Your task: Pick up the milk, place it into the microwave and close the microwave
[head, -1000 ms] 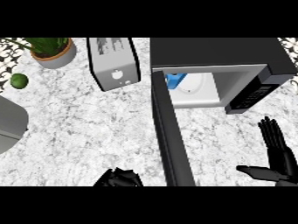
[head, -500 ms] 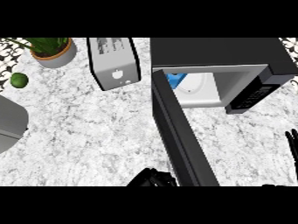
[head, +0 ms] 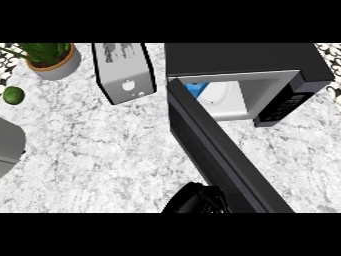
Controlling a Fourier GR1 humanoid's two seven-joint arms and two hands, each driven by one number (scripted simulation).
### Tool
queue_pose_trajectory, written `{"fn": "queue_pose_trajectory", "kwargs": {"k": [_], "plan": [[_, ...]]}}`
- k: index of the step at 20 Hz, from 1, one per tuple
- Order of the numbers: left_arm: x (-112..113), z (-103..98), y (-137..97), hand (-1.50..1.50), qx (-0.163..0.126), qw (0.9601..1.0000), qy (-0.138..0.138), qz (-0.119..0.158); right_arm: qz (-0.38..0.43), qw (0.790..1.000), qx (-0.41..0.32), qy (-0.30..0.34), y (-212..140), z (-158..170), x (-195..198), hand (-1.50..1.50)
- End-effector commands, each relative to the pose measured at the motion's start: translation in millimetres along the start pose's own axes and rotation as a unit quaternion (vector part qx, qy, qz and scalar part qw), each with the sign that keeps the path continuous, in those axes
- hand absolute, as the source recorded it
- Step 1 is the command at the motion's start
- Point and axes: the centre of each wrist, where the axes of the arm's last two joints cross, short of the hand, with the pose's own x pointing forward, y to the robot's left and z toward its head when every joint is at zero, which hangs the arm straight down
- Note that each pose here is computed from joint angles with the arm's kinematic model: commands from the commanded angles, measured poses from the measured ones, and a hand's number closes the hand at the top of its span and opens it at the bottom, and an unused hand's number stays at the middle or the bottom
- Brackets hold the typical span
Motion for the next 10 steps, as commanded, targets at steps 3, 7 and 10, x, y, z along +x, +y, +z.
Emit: {"fn": "queue_pose_trajectory", "kwargs": {"k": [3,7,10], "plan": [[10,-29,3,1.5,0.002,0.9995,-0.008,-0.031,-0.027,0.997,0.067,-0.024,6,-13,26,-1.5],[11,-40,12,1.5,0.032,0.9991,0.005,-0.028,-0.032,0.995,0.082,-0.038,13,-27,35,-1.5],[19,-56,28,1.5,0.066,0.9972,0.002,-0.035,-0.03,0.994,0.098,-0.037,11,-29,44,-1.5]]}}
